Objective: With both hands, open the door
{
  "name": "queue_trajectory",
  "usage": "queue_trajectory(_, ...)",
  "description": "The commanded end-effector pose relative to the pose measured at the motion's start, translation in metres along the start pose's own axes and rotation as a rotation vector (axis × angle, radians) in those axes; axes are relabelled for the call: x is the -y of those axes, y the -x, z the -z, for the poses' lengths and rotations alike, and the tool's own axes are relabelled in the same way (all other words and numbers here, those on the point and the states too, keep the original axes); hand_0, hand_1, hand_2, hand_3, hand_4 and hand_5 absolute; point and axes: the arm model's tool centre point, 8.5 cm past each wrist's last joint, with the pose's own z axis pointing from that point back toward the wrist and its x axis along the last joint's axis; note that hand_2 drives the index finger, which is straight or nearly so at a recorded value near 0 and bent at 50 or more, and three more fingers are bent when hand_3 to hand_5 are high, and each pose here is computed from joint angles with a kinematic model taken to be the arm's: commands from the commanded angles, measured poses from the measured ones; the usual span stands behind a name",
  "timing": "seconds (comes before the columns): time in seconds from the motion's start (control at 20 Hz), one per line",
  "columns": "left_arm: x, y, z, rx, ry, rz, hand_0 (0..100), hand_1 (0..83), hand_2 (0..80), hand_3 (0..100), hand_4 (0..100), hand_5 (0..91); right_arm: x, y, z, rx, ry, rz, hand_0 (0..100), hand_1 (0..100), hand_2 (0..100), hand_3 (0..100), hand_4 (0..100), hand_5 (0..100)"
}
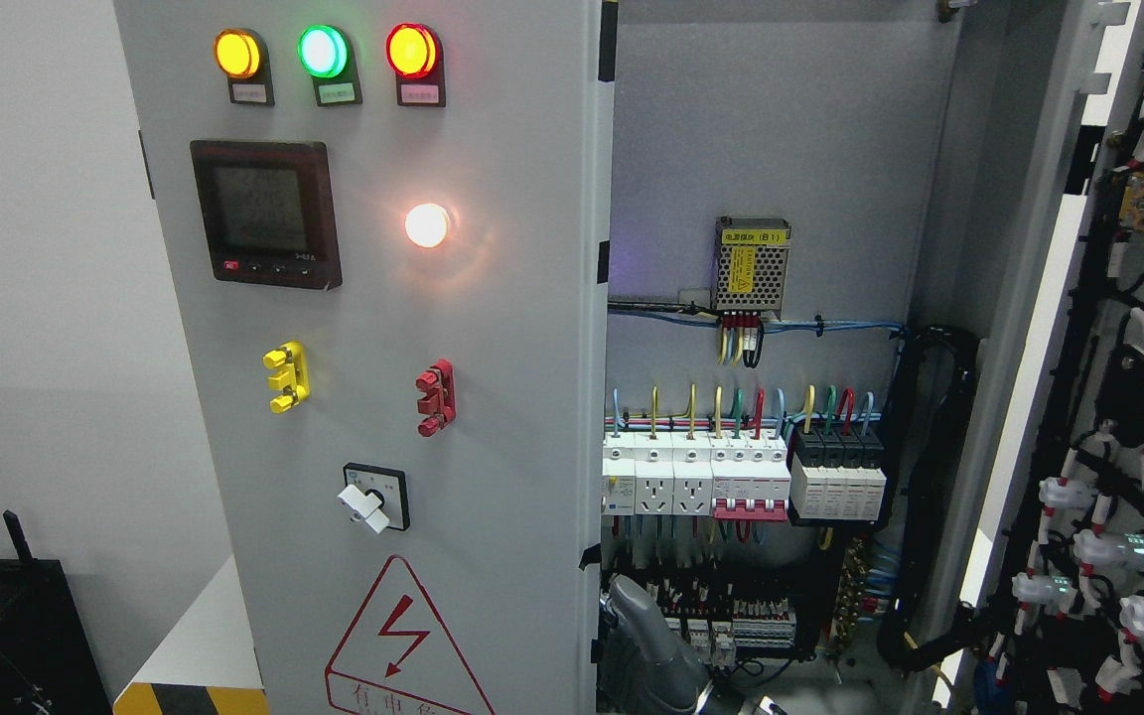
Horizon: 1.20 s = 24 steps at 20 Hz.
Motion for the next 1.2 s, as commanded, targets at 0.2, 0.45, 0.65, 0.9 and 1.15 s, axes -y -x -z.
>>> queue_trajectory(0.2,-0.0006,0.0078,-0.0008,-0.022,-0.002,-0.003,12,38.9,0.0,0,0,0.0,-0.005,0.0028,0.0019,-0.011,-0.052,0.006,5,0,0,0,0,0)
queue_trajectory(0.45,-0.0006,0.0078,-0.0008,-0.022,-0.002,-0.003,12,38.9,0.0,0,0,0.0,-0.0021,-0.0017,0.0001,-0.008,-0.07,-0.002,5,0,0,0,0,0)
queue_trajectory(0.65,-0.0006,0.0078,-0.0008,-0.022,-0.002,-0.003,12,38.9,0.0,0,0,0.0,-0.0005,-0.0028,-0.0024,0.002,-0.072,0.03,5,0,0,0,0,0)
queue_trajectory(0.9,-0.0006,0.0078,-0.0008,-0.022,-0.002,-0.003,12,38.9,0.0,0,0,0.0,-0.0053,-0.0035,-0.0021,0.002,-0.127,0.03,5,0,0,0,0,0)
queue_trajectory(1.15,-0.0006,0.0078,-0.0008,-0.022,-0.002,-0.003,12,38.9,0.0,0,0,0.0,-0.0072,-0.0028,-0.0028,0.0,-0.148,0.032,5,0,0,0,0,0)
